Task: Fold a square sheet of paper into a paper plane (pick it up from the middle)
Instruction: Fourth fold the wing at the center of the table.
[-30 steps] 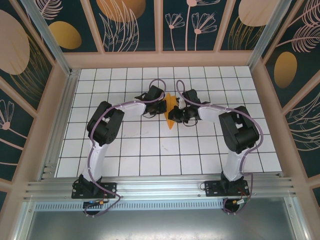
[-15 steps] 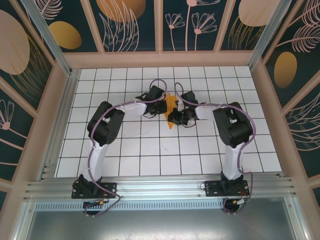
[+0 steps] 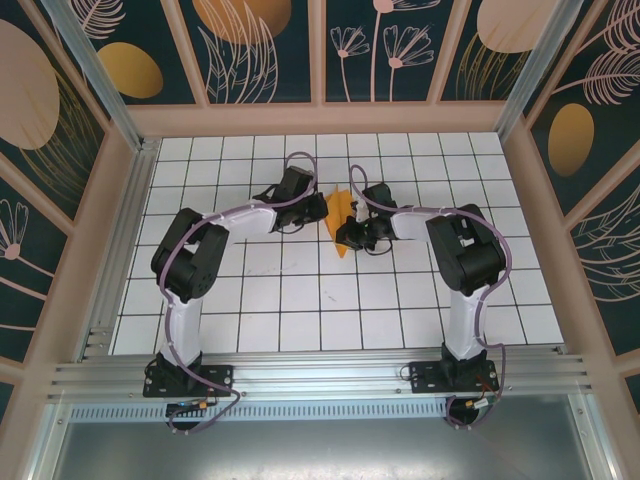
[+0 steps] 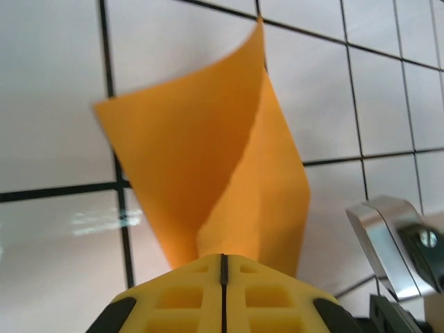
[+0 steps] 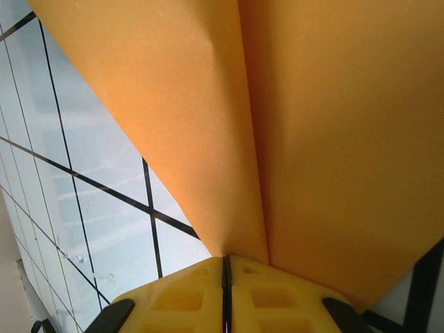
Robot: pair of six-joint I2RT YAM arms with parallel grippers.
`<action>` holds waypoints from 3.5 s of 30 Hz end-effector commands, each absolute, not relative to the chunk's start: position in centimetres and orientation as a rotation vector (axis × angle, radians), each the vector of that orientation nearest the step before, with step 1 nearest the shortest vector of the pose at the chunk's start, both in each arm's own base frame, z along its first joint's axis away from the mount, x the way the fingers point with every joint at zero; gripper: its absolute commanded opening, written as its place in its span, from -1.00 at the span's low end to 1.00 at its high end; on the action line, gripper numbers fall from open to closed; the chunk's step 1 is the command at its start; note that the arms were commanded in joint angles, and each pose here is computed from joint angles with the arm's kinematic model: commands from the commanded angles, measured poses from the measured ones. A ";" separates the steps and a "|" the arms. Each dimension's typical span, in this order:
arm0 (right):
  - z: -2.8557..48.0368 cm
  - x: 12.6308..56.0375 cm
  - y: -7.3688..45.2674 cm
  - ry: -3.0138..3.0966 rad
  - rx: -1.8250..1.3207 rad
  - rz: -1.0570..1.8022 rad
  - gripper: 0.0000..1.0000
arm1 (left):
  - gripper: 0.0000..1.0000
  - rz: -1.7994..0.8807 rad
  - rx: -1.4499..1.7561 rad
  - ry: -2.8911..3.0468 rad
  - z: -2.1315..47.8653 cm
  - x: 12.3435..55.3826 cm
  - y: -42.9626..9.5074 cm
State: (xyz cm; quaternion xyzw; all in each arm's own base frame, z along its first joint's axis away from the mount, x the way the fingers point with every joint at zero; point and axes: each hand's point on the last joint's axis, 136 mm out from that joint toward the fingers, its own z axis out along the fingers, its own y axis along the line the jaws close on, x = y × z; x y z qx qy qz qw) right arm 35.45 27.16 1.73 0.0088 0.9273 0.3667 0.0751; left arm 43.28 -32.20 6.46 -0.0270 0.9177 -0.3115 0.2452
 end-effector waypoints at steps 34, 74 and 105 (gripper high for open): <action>4.4 37.0 26.5 2.682 0.106 1.145 -0.81 | -0.97 -0.717 -0.140 2.765 -2.2 40.8 -31.4; 1.9 46.6 27.4 2.648 0.187 1.040 -0.93 | -1.00 -0.721 0.001 2.848 -4.0 38.6 -31.3; -0.1 35.1 24.5 2.861 0.189 1.052 -0.91 | -1.00 -0.753 -0.017 2.784 -2.5 39.6 -31.8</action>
